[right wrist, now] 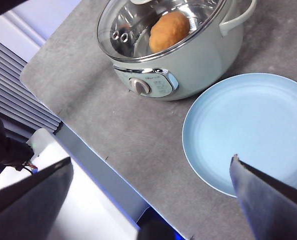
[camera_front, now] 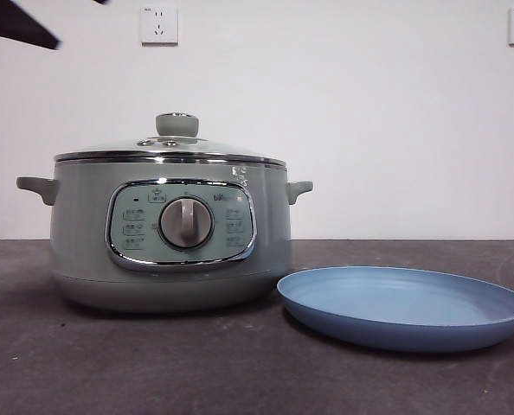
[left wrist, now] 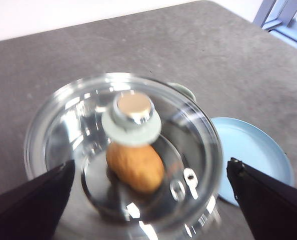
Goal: Take the potato out from the steamer,put the potato on the plate,close the lid
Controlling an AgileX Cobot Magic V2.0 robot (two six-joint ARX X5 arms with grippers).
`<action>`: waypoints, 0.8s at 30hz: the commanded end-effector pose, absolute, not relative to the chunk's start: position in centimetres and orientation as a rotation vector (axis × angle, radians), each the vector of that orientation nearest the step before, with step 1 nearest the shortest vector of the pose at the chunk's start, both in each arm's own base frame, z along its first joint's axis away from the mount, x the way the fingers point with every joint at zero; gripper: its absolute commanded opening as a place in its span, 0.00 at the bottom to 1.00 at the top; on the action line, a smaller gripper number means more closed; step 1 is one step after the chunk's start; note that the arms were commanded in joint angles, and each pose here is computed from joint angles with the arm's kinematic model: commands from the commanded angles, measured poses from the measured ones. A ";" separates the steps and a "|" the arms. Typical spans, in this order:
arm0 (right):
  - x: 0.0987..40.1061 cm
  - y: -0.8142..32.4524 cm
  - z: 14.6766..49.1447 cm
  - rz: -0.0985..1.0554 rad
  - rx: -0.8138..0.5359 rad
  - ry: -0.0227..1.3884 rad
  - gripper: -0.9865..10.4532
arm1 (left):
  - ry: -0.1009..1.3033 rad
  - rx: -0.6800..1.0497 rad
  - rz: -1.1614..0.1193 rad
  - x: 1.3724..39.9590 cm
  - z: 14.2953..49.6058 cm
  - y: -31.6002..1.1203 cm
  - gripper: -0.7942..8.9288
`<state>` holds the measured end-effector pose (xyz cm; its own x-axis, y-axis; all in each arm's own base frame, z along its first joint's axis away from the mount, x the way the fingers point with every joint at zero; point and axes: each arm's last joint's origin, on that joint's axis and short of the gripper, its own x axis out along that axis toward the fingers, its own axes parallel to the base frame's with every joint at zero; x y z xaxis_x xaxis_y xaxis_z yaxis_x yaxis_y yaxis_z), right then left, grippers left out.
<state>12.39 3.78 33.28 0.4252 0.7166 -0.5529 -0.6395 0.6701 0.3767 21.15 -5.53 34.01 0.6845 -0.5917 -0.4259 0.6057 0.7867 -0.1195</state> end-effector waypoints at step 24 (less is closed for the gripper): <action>12.8 3.9 33.4 0.851 0.108 0.733 0.64 | 0.634 0.216 -0.674 32.7 30.4 -13.8 0.71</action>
<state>12.77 3.83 33.26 0.4296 0.7158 -0.5505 -0.6410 0.6711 0.3724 32.68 -13.69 30.57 0.6042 -0.5153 -0.6078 0.6344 0.7726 -0.0244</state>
